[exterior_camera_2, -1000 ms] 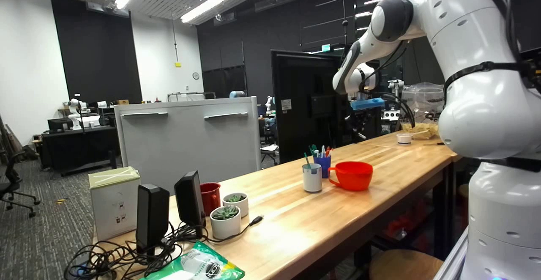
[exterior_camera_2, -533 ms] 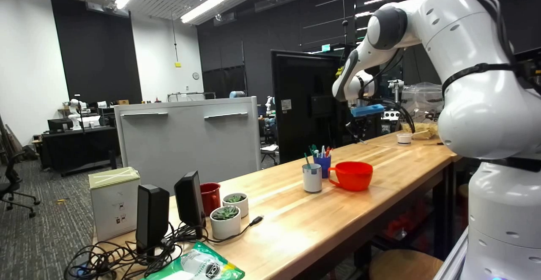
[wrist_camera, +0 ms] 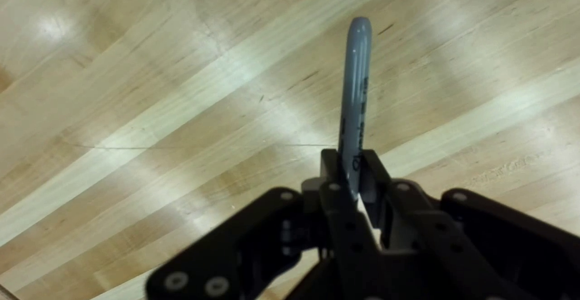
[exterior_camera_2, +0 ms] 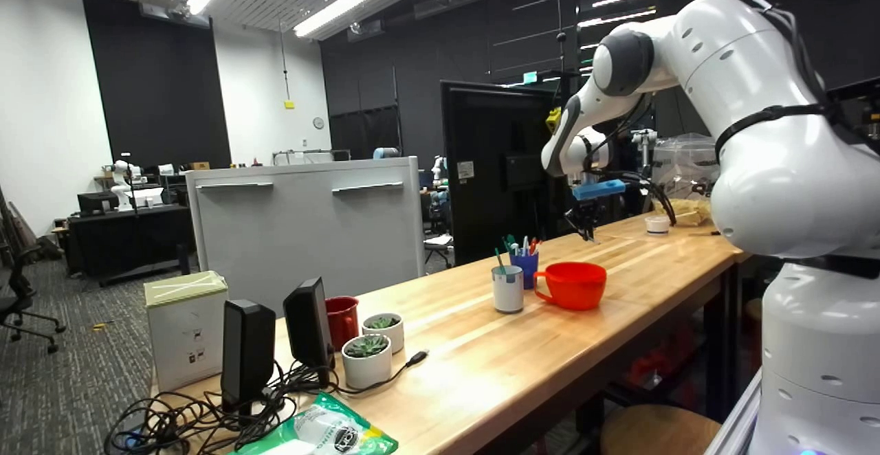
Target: Move the black and white marker to the right
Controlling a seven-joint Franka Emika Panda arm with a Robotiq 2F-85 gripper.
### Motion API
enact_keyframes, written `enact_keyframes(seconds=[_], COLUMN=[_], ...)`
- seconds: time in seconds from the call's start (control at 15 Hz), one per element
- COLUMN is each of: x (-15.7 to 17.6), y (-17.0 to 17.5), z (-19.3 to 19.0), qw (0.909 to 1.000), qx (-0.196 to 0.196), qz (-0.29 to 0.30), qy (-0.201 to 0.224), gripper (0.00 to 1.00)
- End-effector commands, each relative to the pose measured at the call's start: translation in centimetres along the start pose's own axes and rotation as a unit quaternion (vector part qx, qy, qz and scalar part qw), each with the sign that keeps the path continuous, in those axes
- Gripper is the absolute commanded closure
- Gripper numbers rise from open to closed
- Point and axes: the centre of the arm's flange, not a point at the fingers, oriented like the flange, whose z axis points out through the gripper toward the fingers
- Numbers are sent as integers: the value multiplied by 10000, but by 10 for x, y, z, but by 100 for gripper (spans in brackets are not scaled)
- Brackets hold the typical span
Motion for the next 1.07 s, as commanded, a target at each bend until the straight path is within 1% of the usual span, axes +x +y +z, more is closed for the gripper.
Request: enact_keyframes(seconds=[0.0, 0.2, 0.27, 0.33, 0.73, 0.8, 1.0], x=[9, 10, 3, 3, 3, 4, 5], y=[6, 6, 4, 4, 3, 3, 4], z=[10, 19, 17, 19, 20, 22, 33], qw=[10000, 9999, 10000, 9999, 9999, 9999, 9999], qx=[35, 22, -34, -39, -41, -66, -85], qz=[-10, -1, 18, 18, 15, 24, 47], qy=[-76, -123, -87, -99, -103, -115, -137], gripper=[96, 96, 96, 86, 86, 96, 96])
